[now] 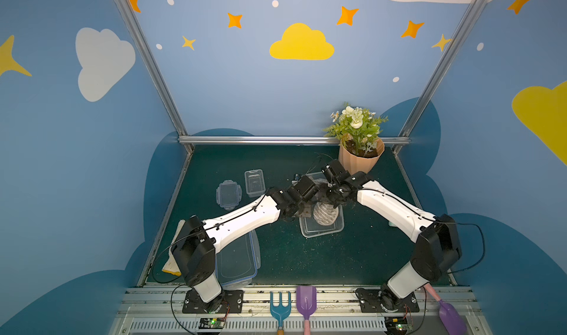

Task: Wipe the insides of the lunch boxes
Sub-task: Wipe the dirt inside the lunch box.

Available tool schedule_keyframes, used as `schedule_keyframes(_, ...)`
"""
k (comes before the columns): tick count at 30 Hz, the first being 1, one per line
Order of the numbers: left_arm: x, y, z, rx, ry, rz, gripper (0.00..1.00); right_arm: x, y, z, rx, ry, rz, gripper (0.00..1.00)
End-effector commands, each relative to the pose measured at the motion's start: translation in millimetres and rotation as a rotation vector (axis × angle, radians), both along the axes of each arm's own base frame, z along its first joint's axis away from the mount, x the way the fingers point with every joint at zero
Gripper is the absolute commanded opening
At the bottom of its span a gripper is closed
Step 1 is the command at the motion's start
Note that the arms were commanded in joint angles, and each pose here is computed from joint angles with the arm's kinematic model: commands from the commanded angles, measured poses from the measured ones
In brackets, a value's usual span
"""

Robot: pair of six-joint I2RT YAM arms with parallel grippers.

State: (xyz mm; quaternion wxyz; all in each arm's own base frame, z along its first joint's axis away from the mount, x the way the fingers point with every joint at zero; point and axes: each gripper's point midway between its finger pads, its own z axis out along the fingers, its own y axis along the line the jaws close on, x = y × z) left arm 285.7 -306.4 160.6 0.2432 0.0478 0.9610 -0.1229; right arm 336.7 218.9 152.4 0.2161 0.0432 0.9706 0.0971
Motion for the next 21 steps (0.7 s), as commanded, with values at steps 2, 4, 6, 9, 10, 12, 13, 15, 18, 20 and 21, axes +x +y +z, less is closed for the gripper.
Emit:
schedule_keyframes(2,-35.5,-8.3,-2.4,-0.022,0.083,-0.088,0.04,46.4,-3.4,23.1,-0.012,-0.145,-0.055,0.0)
schedule_keyframes(4,-37.8,-17.5,-0.5,-0.079,0.094,-0.093,0.05,53.0,12.1,31.8,0.066,-0.173,-0.032,0.0)
schedule_keyframes(6,-35.1,-24.3,5.8,-0.127,0.084,-0.086,0.05,52.7,31.3,35.7,0.172,-0.186,0.002,0.0)
schedule_keyframes(9,-22.9,-25.7,18.4,-0.17,0.056,-0.047,0.05,40.9,51.0,30.4,0.278,-0.168,0.032,0.0)
schedule_keyframes(10,-17.6,-25.6,23.0,-0.187,0.046,-0.035,0.04,35.3,56.0,27.7,0.305,-0.158,0.039,0.0)
schedule_keyframes(12,-6.4,-26.4,31.8,-0.243,0.038,-0.01,0.05,20.2,68.7,20.3,0.375,-0.139,0.058,0.0)
schedule_keyframes(13,-1.6,-27.3,35.8,-0.276,0.039,-0.002,0.04,12.9,74.9,19.2,0.41,-0.135,0.065,0.0)
schedule_keyframes(15,8.5,-30.6,43.0,-0.354,0.048,0.015,0.04,-4.1,89.7,13.8,0.49,-0.116,0.091,0.0)
schedule_keyframes(18,20.8,-34.6,50.0,-0.452,0.073,0.023,0.04,-26.2,107.9,11.7,0.549,-0.093,0.133,0.0)
schedule_keyframes(20,28.5,-34.3,53.5,-0.494,0.075,0.042,0.05,-38.3,117.2,12.1,0.567,-0.082,0.162,0.0)
schedule_keyframes(21,34.1,-32.0,56.3,-0.509,0.065,0.057,0.04,-44.9,121.6,12.3,0.573,-0.073,0.179,0.0)
